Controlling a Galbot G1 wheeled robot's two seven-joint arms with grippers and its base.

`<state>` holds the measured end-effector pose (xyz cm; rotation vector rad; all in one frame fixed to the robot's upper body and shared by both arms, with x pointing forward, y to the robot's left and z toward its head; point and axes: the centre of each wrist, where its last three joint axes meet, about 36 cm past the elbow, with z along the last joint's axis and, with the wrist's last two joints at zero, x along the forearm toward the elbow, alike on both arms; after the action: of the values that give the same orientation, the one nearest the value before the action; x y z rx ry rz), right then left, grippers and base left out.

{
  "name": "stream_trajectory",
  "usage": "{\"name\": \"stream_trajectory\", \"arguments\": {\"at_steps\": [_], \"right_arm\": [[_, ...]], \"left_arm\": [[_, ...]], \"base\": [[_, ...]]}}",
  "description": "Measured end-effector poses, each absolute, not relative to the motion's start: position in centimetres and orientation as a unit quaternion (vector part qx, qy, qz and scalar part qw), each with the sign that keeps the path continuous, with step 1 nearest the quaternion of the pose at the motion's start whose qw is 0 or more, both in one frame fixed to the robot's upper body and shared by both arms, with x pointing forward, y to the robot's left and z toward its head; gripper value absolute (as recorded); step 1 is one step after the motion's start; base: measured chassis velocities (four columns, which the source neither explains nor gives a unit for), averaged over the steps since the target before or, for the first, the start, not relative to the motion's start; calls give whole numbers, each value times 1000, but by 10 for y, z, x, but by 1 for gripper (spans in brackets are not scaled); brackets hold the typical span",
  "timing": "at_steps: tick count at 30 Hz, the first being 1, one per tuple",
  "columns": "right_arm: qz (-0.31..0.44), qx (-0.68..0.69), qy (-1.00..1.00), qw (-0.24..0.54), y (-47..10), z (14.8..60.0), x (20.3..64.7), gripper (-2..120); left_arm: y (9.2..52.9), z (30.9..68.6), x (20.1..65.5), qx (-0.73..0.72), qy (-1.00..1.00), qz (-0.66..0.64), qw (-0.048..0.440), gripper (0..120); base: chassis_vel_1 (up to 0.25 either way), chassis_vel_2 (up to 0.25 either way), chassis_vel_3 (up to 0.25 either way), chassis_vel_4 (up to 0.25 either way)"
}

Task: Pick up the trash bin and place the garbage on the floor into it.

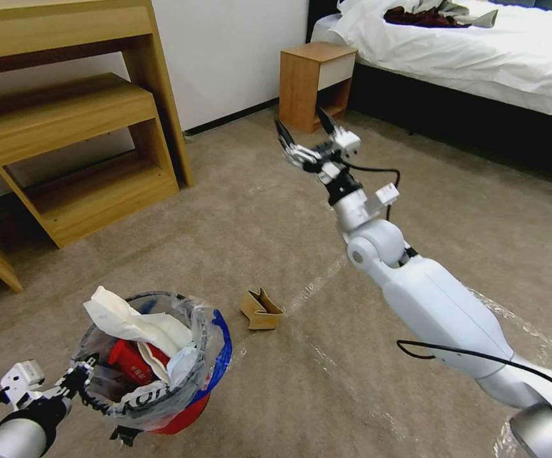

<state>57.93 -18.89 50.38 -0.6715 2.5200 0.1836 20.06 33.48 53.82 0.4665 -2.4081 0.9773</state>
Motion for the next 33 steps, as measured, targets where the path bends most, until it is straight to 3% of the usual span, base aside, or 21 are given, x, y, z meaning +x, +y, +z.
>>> {"name": "stream_trajectory", "arguments": {"at_steps": [10, 19, 20, 21, 24, 30, 33], "right_arm": [[66, -212, 955, 197, -193, 457, 585, 100], [-13, -267, 959, 94, -211, 422, 607, 100], [-30, -280, 957, 76, -218, 419, 608, 100], [-105, -340, 934, 21, -209, 408, 612, 100], [-153, -390, 908, -34, -191, 404, 610, 100], [-180, -402, 890, -117, -154, 401, 602, 100], [-225, -335, 885, -232, -116, 397, 583, 100]], "left_arm": [[340, 540, 196, 183, -880, 361, 248, 0], [339, 542, 201, 170, -883, 360, 247, 0], [337, 542, 204, 163, -885, 358, 248, 0], [337, 541, 205, 161, -886, 354, 253, 0], [336, 540, 205, 160, -886, 354, 253, 0], [332, 538, 206, 159, -885, 356, 256, 0], [331, 535, 206, 160, -884, 354, 260, 0]], "base": [[0, 0, 0, 0], [0, 0, 0, 0], [0, 0, 0, 0], [0, 0, 0, 0], [0, 0, 0, 0], [0, 0, 0, 0], [0, 0, 0, 0]]}}
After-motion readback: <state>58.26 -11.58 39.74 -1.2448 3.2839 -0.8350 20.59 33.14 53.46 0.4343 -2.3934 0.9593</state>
